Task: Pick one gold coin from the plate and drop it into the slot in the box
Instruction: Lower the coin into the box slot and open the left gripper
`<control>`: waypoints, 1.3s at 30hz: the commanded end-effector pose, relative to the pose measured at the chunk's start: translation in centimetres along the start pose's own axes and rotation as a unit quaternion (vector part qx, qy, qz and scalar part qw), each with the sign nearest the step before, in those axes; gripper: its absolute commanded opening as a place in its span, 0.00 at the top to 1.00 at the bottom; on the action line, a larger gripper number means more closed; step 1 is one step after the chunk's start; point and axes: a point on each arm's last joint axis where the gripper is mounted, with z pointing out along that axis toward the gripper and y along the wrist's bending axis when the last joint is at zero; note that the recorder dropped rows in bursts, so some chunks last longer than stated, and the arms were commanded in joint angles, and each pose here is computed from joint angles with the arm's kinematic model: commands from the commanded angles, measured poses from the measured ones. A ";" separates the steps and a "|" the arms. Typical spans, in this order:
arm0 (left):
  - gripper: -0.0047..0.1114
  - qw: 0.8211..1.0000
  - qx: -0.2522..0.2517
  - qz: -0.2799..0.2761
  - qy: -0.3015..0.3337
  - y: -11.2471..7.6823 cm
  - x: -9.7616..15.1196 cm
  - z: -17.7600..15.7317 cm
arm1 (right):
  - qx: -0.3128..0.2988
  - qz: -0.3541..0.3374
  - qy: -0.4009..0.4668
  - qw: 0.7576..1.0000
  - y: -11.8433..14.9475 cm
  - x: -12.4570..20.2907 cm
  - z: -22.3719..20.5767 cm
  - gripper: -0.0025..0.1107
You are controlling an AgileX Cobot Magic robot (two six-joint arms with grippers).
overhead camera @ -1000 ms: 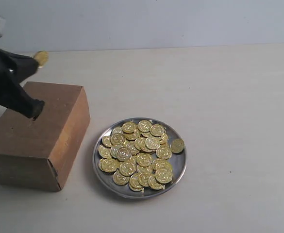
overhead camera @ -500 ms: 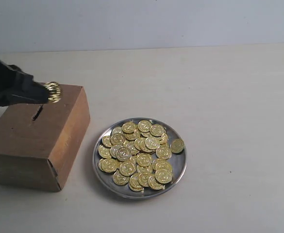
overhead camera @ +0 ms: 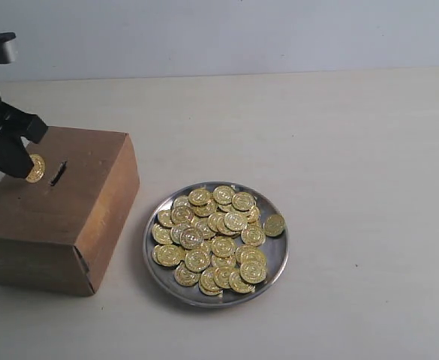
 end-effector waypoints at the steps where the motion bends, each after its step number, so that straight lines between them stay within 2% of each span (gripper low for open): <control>1: 0.96 1.000 -0.008 0.000 -0.011 -0.1 -0.5 0.1 | -0.004 0.000 -0.008 1.000 0.1 -0.1 -0.1 0.98; 12: 0.96 0.999 -0.003 0.001 -0.032 -0.2 -0.9 0.2 | -0.004 -0.001 -0.008 1.000 0.1 -0.1 -0.1 0.98; 16: 0.96 0.999 0.015 0.006 -0.044 -0.5 -1.2 0.2 | -0.004 -0.001 -0.008 1.000 0.1 -0.1 -0.1 0.98; 27: 0.96 1.000 0.014 0.009 -0.018 -0.4 -1.3 1.7 | -0.006 0.000 -0.008 1.000 0.1 0.0 -0.1 0.98; 39: 0.96 1.000 0.012 0.009 -0.021 -0.3 -1.4 1.8 | -0.006 0.000 -0.008 1.000 0.1 0.0 -0.1 0.98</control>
